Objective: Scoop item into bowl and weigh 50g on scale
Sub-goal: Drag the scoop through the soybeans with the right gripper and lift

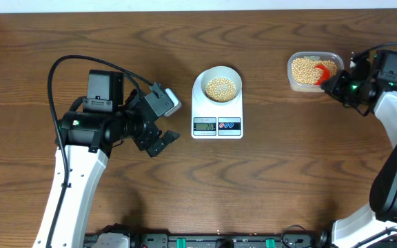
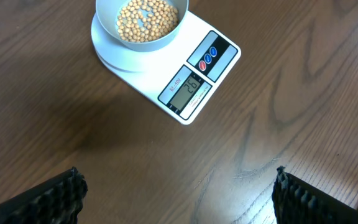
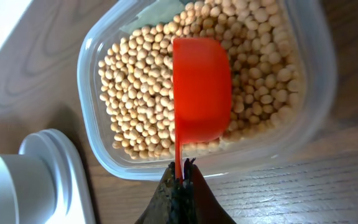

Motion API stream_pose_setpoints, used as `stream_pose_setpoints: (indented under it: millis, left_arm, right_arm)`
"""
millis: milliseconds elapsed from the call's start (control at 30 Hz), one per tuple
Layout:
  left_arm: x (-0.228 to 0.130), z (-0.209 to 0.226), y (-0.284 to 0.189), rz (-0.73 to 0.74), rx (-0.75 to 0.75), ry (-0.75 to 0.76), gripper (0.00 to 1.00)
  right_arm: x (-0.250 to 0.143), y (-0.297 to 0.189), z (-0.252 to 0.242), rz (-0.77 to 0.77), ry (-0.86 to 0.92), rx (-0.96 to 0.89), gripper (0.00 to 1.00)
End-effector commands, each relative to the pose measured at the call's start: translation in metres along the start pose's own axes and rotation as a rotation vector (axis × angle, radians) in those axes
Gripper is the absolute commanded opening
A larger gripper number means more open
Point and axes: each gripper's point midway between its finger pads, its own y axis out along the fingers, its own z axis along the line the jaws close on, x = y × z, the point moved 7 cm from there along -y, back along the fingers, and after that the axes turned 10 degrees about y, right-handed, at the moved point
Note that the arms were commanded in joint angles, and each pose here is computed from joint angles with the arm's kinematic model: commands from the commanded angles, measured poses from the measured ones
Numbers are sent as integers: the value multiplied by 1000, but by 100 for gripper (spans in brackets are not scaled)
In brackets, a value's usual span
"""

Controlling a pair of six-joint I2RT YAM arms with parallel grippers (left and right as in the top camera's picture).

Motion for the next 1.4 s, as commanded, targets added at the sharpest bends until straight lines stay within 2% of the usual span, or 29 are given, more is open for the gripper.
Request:
stream_pose_setpoints:
  millis: [0, 700, 1367]
  left_arm:
    - [4, 1, -7, -12, 23, 4, 98]
    - [4, 1, -7, -12, 23, 4, 98]
    - [4, 1, -7, -12, 23, 3, 98]
  right_arm:
    - [-2, -1, -10, 31, 56, 49, 1]
    - [13, -20, -14, 24, 84, 226, 1]
    - [14, -23, -14, 35, 127, 255, 1]
